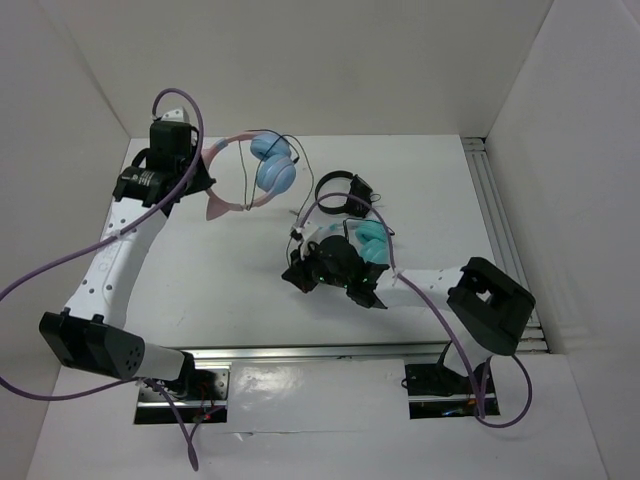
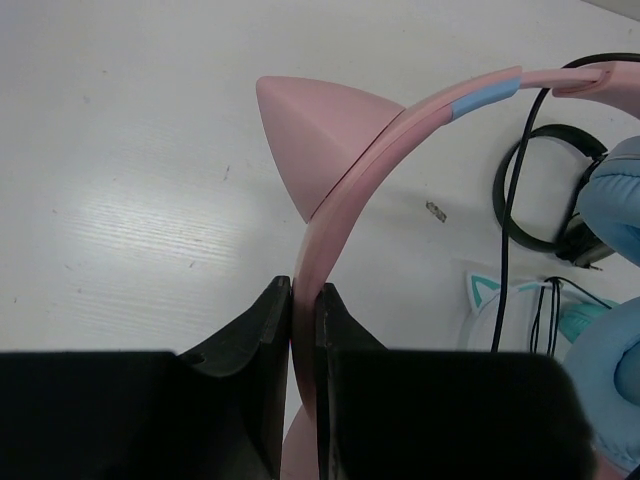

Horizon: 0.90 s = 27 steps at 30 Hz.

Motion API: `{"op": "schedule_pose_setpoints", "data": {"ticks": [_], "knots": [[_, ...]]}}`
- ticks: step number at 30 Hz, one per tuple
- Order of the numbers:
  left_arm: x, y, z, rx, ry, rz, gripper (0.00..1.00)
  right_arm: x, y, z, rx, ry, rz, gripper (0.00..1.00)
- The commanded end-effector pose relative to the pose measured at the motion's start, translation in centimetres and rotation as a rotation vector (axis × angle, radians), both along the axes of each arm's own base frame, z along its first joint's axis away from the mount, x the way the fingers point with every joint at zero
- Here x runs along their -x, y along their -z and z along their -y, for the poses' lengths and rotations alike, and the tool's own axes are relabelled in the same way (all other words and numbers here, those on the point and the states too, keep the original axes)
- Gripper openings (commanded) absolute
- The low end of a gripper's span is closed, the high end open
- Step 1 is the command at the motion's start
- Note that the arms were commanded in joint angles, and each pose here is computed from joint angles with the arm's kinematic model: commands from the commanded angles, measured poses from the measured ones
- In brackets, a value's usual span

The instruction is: Wrap the headphones

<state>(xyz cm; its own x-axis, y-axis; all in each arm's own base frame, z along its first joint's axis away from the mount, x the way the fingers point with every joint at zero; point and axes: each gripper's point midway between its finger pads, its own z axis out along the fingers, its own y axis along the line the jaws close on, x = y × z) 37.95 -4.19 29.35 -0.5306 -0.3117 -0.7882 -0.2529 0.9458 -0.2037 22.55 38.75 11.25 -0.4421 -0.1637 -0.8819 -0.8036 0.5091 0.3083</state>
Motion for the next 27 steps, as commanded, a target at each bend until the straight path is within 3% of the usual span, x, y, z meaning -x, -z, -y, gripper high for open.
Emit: {"op": "schedule_pose_setpoints", "data": {"ticks": [1,8,14,21,27], "knots": [[-0.3,-3.5,1.3,0.061,0.074,0.120,0.00,-4.2,-2.8,1.9,0.000,0.129,0.088,0.00],[1.8,-1.8,0.7,0.021,0.080,0.045,0.00,-9.6,-9.0,8.5,0.042,0.342,0.239,0.00],[3.9,0.7,4.3,0.108,0.299,-0.048,0.00,-13.8,-14.8,12.8,0.032,0.427,0.328,0.00],[7.3,-2.1,7.6,0.215,0.517,0.015,0.00,-16.4,-12.6,12.3,0.045,0.369,0.270,0.00],[7.9,-6.3,6.3,0.176,0.457,0.105,0.00,-16.0,-9.3,11.9,0.036,0.358,0.214,0.00]]}}
